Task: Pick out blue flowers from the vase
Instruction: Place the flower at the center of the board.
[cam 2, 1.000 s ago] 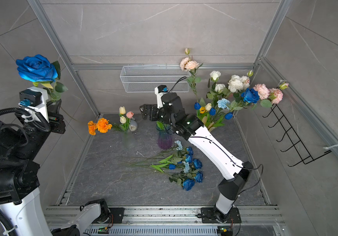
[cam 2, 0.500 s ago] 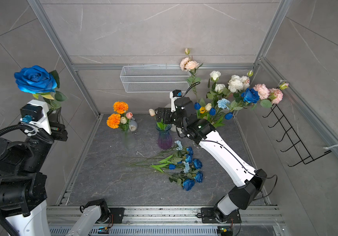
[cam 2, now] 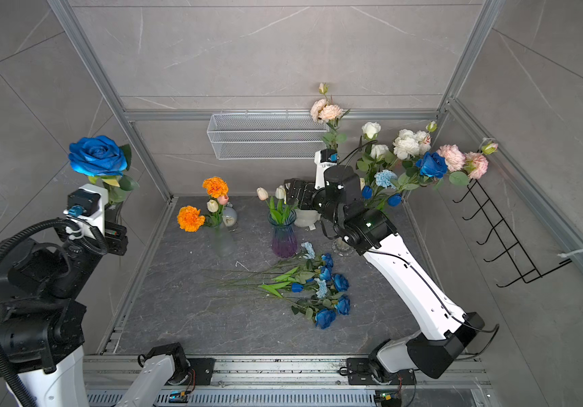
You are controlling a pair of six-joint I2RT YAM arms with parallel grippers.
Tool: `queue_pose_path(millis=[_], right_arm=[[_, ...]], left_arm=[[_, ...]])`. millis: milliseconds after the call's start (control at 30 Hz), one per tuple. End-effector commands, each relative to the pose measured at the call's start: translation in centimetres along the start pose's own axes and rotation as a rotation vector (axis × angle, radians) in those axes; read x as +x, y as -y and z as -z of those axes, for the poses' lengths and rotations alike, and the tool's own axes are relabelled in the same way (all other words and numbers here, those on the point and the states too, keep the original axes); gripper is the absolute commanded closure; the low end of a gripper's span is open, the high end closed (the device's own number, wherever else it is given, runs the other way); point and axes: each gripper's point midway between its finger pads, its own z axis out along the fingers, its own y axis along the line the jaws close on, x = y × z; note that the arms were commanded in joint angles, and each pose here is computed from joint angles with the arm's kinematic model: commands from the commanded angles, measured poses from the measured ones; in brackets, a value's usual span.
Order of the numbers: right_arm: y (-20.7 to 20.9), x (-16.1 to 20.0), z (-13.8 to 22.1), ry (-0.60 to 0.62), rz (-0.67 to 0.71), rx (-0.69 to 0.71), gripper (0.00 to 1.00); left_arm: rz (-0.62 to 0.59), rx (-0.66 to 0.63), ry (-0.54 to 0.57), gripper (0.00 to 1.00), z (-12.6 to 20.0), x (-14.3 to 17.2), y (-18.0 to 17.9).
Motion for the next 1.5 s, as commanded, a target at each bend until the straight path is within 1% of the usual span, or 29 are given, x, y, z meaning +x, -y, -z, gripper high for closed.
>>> queue_pose_path(millis=[0, 33, 133, 200, 233, 300, 367, 400, 467, 633, 767, 867, 1000, 1133, 1233, 1267, 1367, 1467], right_arm=[[2.4, 0.2, 1.7, -0.008, 0.001, 0.064, 0.0], [3.1, 0.2, 2.0, -0.007, -0.005, 0.074, 0.0], [4.6, 0.2, 2.6, -0.013, -0.015, 0.107, 0.0], [5.3, 0.3, 2.8, -0.012, -0.026, 0.119, 0.0], [5.6, 0.3, 2.9, -0.011, -0.033, 0.121, 0.0], [6.0, 0.6, 2.8, -0.016, -0.046, 0.122, 0.0], [6.2, 0.8, 2.7, -0.02, -0.052, 0.123, 0.0], [6.2, 0.9, 2.6, -0.023, -0.052, 0.124, 0.0], [6.3, 0.9, 2.7, -0.022, -0.054, 0.127, 0.0], [6.8, 1.0, 3.1, -0.019, -0.058, 0.143, 0.0], [7.7, 1.3, 3.6, -0.019, -0.068, 0.163, 0.0], [9.3, 1.5, 4.4, -0.018, -0.099, 0.198, 0.0], [12.3, 2.4, 5.8, -0.034, -0.152, 0.252, 0.0], [15.3, 3.5, 7.7, -0.032, -0.232, 0.29, 0.0], [16.7, 4.3, 9.0, -0.007, -0.287, 0.3, 0.0], [17.1, 4.8, 9.3, -0.008, -0.301, 0.303, 0.0], [18.2, 6.3, 9.8, -0.036, -0.339, 0.32, 0.0], [18.8, 7.9, 9.5, -0.063, -0.415, 0.287, 0.0]], left_arm=[[0.026, 0.156, -0.08, 1.0, -0.8, 3.4, 3.4], [0.056, 0.21, -0.084, 1.0, -1.0, 4.2, 4.6], [0.175, 0.361, -0.026, 1.0, -0.9, 4.5, 7.8], [0.258, 0.46, -0.009, 1.0, -1.1, 4.8, 9.7], [0.286, 0.498, -0.013, 1.0, -1.4, 5.3, 10.6], [0.276, 0.531, -0.047, 1.0, -1.9, 6.9, 12.2], [0.21, 0.532, -0.105, 1.0, -2.4, 8.7, 13.6], [0.169, 0.544, -0.123, 1.0, -2.4, 9.0, 14.7], [0.092, 0.575, -0.14, 1.0, -2.5, 9.2, 16.8], [-0.154, 0.655, -0.185, 1.0, -3.0, 9.6, 22.9], [-0.275, 0.72, -0.202, 1.0, -3.8, 9.8, 26.8], [-0.396, 0.733, -0.239, 1.0, -4.9, 10.9, 28.5], [-0.535, 0.801, -0.287, 1.0, -6.1, 12.9, 31.9], [-0.595, 0.883, -0.311, 1.0, -7.2, 14.4, 35.9], [-0.705, 0.875, -0.299, 1.0, -8.2, 16.1, 38.7], [-0.721, 0.889, -0.297, 1.0, -8.4, 16.7, 39.7], [-0.684, 0.932, -0.274, 1.0, -9.1, 17.1, 42.3], [-0.668, 0.946, -0.269, 1.0, -10.3, 17.4, 44.3]])
